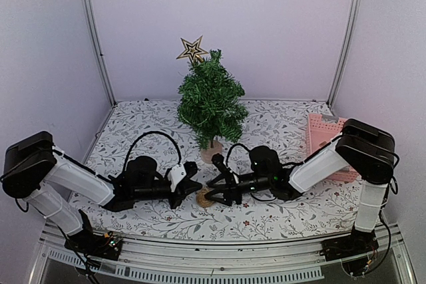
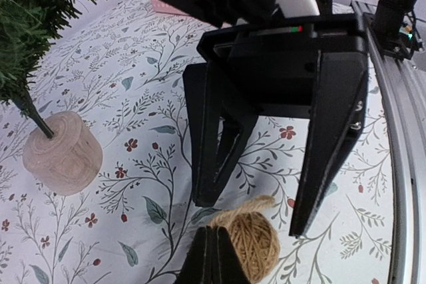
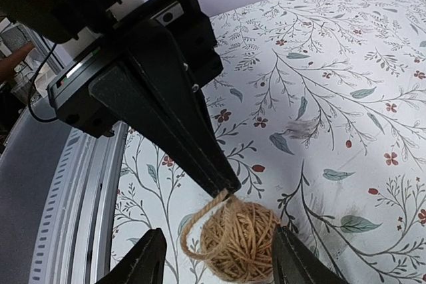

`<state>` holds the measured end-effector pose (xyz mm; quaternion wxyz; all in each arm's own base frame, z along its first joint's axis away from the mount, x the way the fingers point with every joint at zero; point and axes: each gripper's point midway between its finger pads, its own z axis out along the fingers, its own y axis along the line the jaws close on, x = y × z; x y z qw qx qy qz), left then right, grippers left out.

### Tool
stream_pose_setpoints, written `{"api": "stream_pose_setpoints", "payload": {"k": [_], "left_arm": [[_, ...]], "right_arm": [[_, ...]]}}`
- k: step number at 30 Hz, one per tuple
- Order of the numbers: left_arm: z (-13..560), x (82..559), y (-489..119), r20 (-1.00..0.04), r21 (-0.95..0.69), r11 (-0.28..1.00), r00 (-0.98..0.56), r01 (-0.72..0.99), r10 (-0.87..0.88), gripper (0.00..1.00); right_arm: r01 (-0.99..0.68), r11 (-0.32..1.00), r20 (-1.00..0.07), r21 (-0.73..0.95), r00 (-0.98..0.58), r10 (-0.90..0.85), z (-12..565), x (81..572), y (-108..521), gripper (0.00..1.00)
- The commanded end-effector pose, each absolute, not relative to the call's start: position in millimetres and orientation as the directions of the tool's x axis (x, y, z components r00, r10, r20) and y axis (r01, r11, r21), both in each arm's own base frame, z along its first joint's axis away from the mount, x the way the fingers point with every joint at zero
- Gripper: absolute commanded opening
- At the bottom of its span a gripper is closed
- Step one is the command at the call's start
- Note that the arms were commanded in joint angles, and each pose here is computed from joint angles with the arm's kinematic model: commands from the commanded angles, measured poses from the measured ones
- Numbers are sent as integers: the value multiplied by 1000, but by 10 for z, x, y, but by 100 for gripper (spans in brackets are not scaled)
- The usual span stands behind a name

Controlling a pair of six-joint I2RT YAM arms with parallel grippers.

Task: Decorate the small christmas tree

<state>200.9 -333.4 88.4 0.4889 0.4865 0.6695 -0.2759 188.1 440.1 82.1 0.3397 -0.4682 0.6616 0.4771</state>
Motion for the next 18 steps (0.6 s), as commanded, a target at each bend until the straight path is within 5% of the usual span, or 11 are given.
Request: {"api": "stream_pose_setpoints", "payload": {"k": [1, 4, 14, 18], "left_arm": [[907, 2061, -3299, -934, 79, 392, -69, 916, 350, 0], [906, 2067, -3289, -935, 73, 395, -75, 916, 347, 0], [944, 2101, -3220, -935, 81, 418, -77, 905, 346, 0], [944, 2113, -3192, -935, 84, 428, -78, 900, 347, 0]], "right_arm": [[-955, 88, -920, 285, -298, -255, 919, 1936, 4542, 55], [-953, 92, -917, 287, -301, -260, 869, 1951, 4563, 49], [-948, 136, -909, 288, -315, -272, 807, 1970, 4479, 5], [-943, 147, -904, 298, -328, -273, 834, 1959, 4447, 0]]}}
